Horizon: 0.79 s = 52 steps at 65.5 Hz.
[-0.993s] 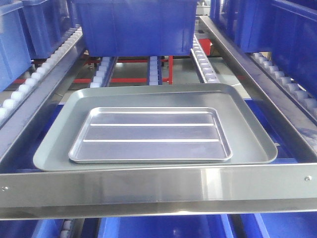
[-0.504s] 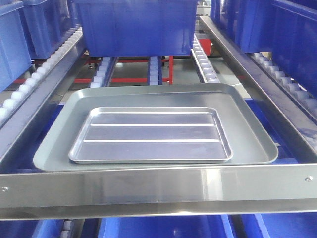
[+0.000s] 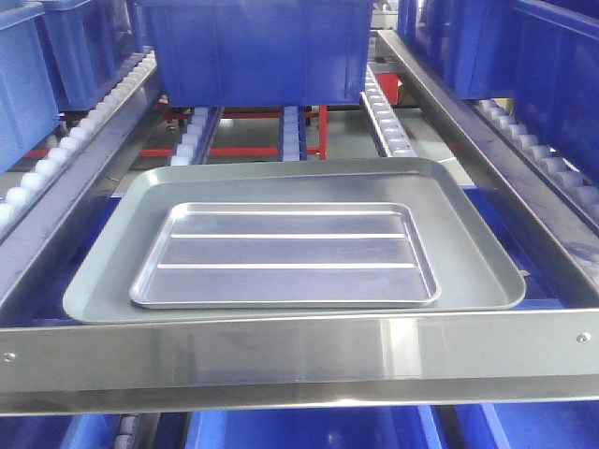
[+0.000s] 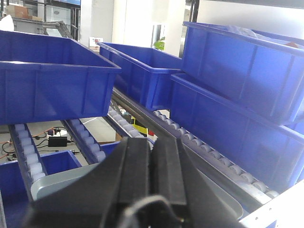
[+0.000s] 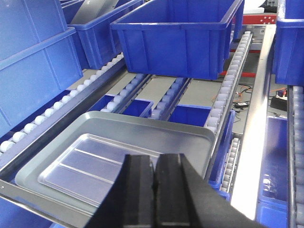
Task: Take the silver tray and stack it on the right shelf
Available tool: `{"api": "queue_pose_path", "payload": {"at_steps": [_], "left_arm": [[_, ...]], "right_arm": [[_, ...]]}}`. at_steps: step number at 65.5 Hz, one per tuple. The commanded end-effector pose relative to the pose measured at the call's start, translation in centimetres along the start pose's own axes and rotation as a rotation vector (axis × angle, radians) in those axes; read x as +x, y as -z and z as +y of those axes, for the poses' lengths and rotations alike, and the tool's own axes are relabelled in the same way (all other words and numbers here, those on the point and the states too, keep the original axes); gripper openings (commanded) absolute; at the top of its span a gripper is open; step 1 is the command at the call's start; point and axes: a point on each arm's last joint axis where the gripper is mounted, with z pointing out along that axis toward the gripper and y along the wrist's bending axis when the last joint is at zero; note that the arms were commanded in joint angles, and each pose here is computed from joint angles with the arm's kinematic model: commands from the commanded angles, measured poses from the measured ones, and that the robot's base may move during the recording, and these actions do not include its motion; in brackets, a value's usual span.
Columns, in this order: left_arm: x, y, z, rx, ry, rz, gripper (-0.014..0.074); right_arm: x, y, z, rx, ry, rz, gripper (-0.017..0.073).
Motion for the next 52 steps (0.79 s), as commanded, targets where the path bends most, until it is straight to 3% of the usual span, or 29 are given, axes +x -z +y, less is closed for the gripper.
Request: {"api": "queue_pose_path", "payload": {"at_steps": [1, 11, 13, 18, 27, 43, 52], "left_arm": [[-1.6, -0.2, -0.4, 0.045, 0.003, -0.092, -0.01], [-1.6, -0.2, -0.4, 0.045, 0.003, -0.092, -0.01], [-1.6, -0.2, -0.4, 0.045, 0.003, -0.092, -0.01], [-1.6, -0.2, -0.4, 0.045, 0.003, -0.092, -0.01], [-1.5, -0.2, -0.4, 0.046, 0.001, -0.091, -0.01], [-1.5, -0.2, -0.5, 0.051, -0.017, -0.088, -0.01], [-1.5, -0.2, -0.5, 0.05, -0.016, -0.084, -0.01]], "right_arm": [[-1.4, 0.2, 0.2, -0.008, 0.005, -0.076, 0.005], [-0.9, 0.4, -0.5, 0.103, 0.112, -0.079, 0.005], [-0.6, 0.4, -0.6, 0.133, 0.106, -0.081, 0.005], [0.8, 0.2, -1.4, 0.221, 0.024, -0.112, 0.005], [2.8, 1.0, -2.1, 0.325, 0.037, -0.201, 0.005], [6.9, 1.5, -2.4, 0.337, 0.035, -0.212, 0.005], [6.8, 1.5, -2.4, 0.335, 0.031, -0.227, 0.005]]}}
